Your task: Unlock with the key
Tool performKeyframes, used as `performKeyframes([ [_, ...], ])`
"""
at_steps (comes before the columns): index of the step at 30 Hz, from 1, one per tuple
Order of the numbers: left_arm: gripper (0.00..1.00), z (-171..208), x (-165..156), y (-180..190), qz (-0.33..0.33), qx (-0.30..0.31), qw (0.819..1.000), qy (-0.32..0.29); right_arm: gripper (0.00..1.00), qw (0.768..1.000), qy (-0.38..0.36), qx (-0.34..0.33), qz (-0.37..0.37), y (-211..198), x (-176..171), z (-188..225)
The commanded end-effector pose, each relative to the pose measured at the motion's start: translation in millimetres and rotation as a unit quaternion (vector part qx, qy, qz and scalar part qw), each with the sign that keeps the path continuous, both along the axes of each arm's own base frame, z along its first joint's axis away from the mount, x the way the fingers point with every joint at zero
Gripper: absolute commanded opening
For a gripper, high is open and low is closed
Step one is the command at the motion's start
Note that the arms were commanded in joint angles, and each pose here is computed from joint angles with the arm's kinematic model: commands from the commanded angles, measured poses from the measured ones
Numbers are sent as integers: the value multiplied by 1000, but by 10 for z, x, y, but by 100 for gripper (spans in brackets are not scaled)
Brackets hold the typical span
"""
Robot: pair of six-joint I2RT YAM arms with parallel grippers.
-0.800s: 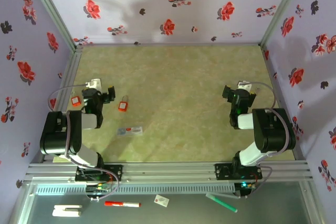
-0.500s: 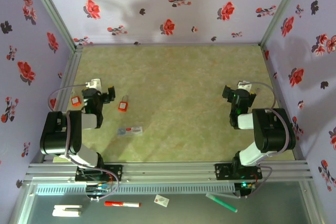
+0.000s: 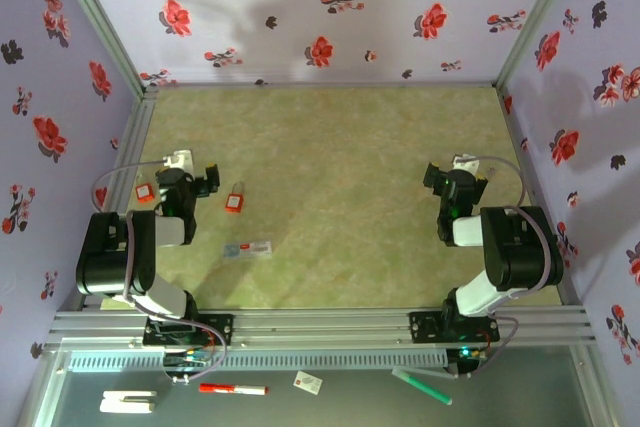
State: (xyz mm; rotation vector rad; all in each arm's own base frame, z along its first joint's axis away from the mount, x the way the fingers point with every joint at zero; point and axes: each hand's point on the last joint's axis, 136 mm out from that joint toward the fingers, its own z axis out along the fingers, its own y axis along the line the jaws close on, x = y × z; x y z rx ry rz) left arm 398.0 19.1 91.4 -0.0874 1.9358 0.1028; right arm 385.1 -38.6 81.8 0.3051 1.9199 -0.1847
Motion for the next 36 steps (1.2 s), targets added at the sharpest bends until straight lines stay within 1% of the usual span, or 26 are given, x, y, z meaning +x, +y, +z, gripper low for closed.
performKeyframes([
  [1,100,48,-6,15,0,17,1000,-10,99,1000,-13,-2,6,27,36,75],
  [3,100,152,-47,-43,-10,23,1000,-15,99,1000,-24,-11,8,48,14,175],
  [4,100,235,-74,-67,-14,28,999,-18,99,999,-21,-21,16,108,-13,270],
  [5,100,317,-89,-83,-15,32,999,-19,99,999,-8,-32,5,106,-53,360],
  [6,100,413,-114,-88,-10,37,999,-18,99,1000,8,-23,-1,124,-91,470],
  [8,100,647,-176,-88,10,24,999,-23,99,999,41,13,-18,124,-196,607],
  [10,100,851,-253,-135,23,-38,999,-31,99,997,67,40,-7,225,-316,748],
  [13,100,1142,-372,-302,16,-105,994,-17,99,994,73,72,33,426,-494,960],
  [15,100,1283,-450,-522,-23,-137,990,-1,99,993,74,88,37,447,-606,1063],
  [17,100,1426,-519,-703,-48,-163,985,10,99,993,78,85,30,409,-689,1139],
  [19,100,1513,-599,-949,-92,-192,977,24,99,991,99,81,39,410,-716,1160],
  [21,100,1579,-674,-1244,-146,-227,962,37,99,986,122,92,65,477,-669,1128],
  [22,100,1602,-720,-1396,-171,-240,954,46,99,981,145,105,80,516,-629,1064],
  [23,100,1597,-775,-1541,-191,-244,949,58,99,976,166,115,84,521,-594,1020],
  [25,100,1582,-909,-1805,-226,-243,940,84,99,966,219,124,52,371,-482,936],
  [28,100,1555,-1097,-2075,-263,-243,927,109,99,954,272,123,-12,17,-280,782],
  [32,100,1562,-1294,-2254,-291,-248,916,124,99,942,304,128,-61,-377,38,614],
  [36,100,1519,-1418,-2280,-300,-248,912,134,93,925,347,118,-103,-713,302,394],
])
